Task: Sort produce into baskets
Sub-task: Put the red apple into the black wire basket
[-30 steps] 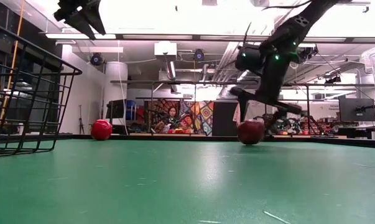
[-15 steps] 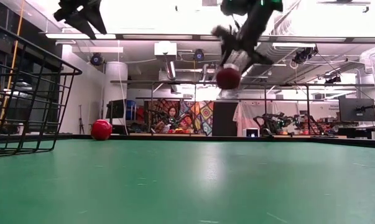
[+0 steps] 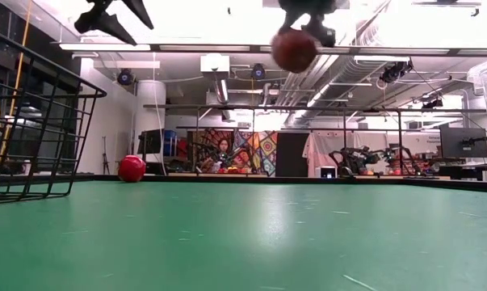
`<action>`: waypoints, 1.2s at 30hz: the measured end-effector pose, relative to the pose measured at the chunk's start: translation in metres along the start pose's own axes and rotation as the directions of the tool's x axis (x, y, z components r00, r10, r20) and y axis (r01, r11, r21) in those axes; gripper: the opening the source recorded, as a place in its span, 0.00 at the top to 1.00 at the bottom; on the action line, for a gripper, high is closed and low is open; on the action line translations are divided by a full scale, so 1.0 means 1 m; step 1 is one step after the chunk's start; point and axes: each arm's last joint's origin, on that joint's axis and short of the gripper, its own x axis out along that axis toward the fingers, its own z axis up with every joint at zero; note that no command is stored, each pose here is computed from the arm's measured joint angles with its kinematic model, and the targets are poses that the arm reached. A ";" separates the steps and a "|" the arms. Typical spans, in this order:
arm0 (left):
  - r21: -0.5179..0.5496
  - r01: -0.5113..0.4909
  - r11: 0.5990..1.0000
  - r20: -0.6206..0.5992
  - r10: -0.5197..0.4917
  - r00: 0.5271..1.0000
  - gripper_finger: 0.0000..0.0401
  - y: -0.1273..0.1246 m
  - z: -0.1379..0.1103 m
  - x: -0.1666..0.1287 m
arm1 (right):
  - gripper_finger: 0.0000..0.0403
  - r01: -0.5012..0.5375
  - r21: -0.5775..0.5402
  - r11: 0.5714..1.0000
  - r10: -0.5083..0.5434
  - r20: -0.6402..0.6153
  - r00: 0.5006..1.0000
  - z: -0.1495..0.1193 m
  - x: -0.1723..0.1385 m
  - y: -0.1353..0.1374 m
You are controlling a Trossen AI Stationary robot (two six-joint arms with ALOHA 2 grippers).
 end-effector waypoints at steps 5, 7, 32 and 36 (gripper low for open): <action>-0.135 0.127 0.983 -0.022 -0.131 0.991 0.37 -0.011 -0.001 -0.002 | 0.47 -0.135 -0.148 0.980 0.161 0.178 0.971 0.001 0.024 0.027; -0.160 0.181 0.970 0.005 -0.183 0.983 0.37 -0.017 0.000 -0.004 | 0.47 -0.181 -0.188 0.965 0.225 0.243 0.944 0.003 0.034 0.035; 0.197 0.629 0.752 0.081 -0.652 0.754 0.37 -0.016 -0.003 -0.077 | 0.47 -0.477 0.019 0.879 0.375 0.590 0.715 -0.018 0.151 0.133; 0.200 0.626 0.754 0.086 -0.650 0.755 0.37 -0.017 -0.004 -0.078 | 0.47 -0.496 0.020 0.868 0.376 0.626 0.683 -0.015 0.149 0.134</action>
